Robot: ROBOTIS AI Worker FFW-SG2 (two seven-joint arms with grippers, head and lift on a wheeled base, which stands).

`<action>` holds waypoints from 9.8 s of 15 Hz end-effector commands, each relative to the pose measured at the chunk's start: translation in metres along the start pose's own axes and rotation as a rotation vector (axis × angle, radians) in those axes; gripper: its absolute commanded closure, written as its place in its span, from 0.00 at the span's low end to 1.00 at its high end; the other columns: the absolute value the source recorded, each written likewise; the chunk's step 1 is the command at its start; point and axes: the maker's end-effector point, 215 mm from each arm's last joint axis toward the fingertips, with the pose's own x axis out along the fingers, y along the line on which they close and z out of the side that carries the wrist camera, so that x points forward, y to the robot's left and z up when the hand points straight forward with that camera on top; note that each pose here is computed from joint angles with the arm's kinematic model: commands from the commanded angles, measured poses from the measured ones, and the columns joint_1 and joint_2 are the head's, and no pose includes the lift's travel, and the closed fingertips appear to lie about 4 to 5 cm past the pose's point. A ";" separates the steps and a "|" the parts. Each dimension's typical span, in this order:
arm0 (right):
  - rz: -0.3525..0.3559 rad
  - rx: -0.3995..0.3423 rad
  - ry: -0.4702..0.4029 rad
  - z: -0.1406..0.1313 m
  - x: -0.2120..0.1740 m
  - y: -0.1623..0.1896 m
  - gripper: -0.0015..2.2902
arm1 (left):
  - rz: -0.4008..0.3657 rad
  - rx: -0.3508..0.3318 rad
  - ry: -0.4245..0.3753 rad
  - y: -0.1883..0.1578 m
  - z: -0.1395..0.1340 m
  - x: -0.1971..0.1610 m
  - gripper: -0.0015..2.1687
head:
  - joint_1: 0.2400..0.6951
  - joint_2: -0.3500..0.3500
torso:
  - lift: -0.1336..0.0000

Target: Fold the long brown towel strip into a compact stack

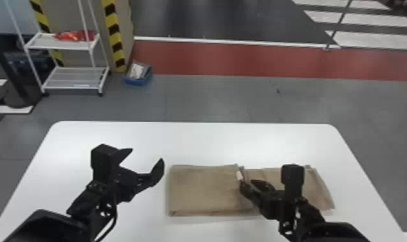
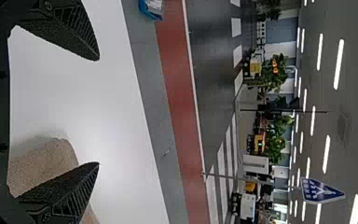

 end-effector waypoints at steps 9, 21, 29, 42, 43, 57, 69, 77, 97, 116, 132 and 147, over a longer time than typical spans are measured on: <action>-0.010 -0.014 0.081 -0.008 0.021 0.004 0.31 | -0.007 0.000 -0.028 0.003 0.005 -0.002 0.05 | 1.00 0.39 | 1.00; 0.004 -0.012 0.034 0.010 0.012 0.011 0.48 | -0.008 -0.001 -0.033 0.005 0.008 -0.001 0.07 | 1.00 0.40 | 1.00; 0.028 -0.042 0.049 0.013 0.017 0.031 0.35 | -0.005 0.003 -0.032 0.008 0.006 -0.002 0.07 | 1.00 0.44 | 1.00; -0.033 -0.010 0.106 -0.010 0.011 0.011 0.58 | -0.012 -0.001 -0.035 0.002 0.000 -0.009 0.07 | 1.00 0.40 | 1.00; -0.034 -0.012 0.098 -0.008 0.010 0.011 0.58 | -0.011 -0.001 -0.035 0.002 -0.001 -0.010 0.07 | 1.00 0.40 | 1.00; -0.062 0.151 -0.123 0.084 -0.081 -0.048 0.58 | -0.003 0.016 -0.021 0.006 -0.007 -0.009 0.07 | 1.00 0.34 | 1.00; -0.144 0.282 -0.259 0.115 -0.187 -0.151 0.58 | -0.004 0.028 0.017 -0.003 -0.023 -0.006 0.07 | 1.00 0.09 | 1.00; -0.246 0.279 -0.200 0.060 -0.144 -0.220 0.58 | -0.001 0.041 0.043 -0.003 -0.038 -0.008 0.07 | 1.00 0.00 | 1.00; -0.480 0.080 -0.344 0.025 -0.226 -0.315 0.06 | -0.124 -0.159 0.157 -0.131 -0.070 0.013 0.10 | 1.00 0.00 | 1.00; -0.486 -0.018 -0.408 0.022 -0.231 -0.305 0.06 | -0.204 -0.230 0.162 -0.257 -0.096 0.027 0.14 | 1.00 0.00 | 1.00; -0.460 0.007 -0.411 0.022 -0.216 -0.298 0.06 | -0.203 -0.132 0.128 -0.267 -0.108 0.025 0.20 | 1.00 0.00 | 1.00; -0.459 0.028 -0.412 0.027 -0.209 -0.302 0.06 | -0.158 -0.110 0.095 -0.246 -0.099 0.039 0.49 | 1.00 0.00 | 1.00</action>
